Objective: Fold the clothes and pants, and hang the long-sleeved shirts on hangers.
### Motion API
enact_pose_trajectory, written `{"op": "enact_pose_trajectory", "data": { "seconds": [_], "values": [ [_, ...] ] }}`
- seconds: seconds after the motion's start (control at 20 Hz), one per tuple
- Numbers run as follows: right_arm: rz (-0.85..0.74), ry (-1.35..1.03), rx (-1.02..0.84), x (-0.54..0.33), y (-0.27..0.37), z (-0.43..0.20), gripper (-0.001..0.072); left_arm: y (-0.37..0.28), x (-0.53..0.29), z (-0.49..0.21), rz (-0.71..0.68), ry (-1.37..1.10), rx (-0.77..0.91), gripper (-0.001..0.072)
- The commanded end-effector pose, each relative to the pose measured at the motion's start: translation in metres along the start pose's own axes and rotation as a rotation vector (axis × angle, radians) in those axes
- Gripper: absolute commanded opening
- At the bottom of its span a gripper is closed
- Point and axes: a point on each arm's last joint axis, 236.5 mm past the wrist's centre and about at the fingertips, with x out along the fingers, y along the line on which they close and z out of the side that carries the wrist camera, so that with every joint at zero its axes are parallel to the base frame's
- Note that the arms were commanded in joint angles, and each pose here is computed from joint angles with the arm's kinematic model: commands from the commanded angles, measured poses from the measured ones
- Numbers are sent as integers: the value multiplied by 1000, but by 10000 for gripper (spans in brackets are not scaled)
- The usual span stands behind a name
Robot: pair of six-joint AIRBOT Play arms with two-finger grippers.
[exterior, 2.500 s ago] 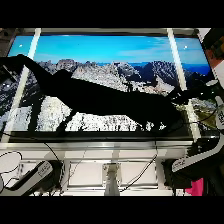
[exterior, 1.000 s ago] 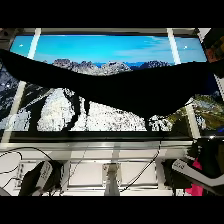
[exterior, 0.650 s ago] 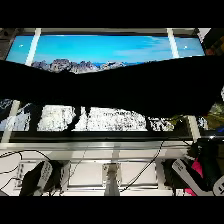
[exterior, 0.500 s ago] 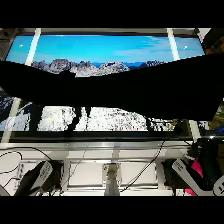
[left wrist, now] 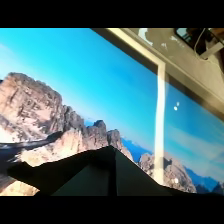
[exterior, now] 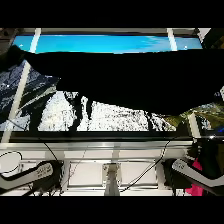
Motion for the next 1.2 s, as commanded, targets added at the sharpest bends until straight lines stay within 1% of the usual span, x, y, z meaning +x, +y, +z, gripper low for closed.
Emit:
{"op": "enact_pose_trajectory", "data": {
  "seconds": [0.0,0.15,0.35,0.55,0.7,0.75,0.8,0.85,0.9,0.95,1.0,1.05,1.15],
  "values": [
    [25,-46,74,46,8,-1,14,-9,51,-16,-1,-24,-6,1],
    [44,-124,158,73,15,6,13,-12,79,-19,-11,-15,-5,1],
    [-29,-141,231,95,-13,4,13,18,96,-15,56,-69,-68,1],
    [-57,-134,372,128,-35,-10,14,40,114,-29,105,-73,-79,2],
    [-18,-174,416,160,-27,-21,17,51,124,-16,183,-215,-61,4],
    [16,-220,457,171,-21,-19,18,53,123,-5,217,-296,-48,55],
    [57,-268,530,180,-16,-14,19,55,118,11,257,-398,-26,263],
    [74,-273,565,190,-13,-14,42,54,115,22,273,-460,-21,366],
    [67,-245,567,200,-13,-18,173,50,118,23,260,-454,-22,365],
    [45,-188,541,208,-13,-27,485,49,121,24,249,-438,-23,366],
    [7,-123,476,213,-16,-37,590,49,123,21,237,-408,-18,365],
    [-30,-69,414,214,-21,-45,590,49,127,14,222,-357,4,365],
    [-85,18,328,207,-32,-53,590,48,135,-19,165,-169,21,358]
  ]
}}
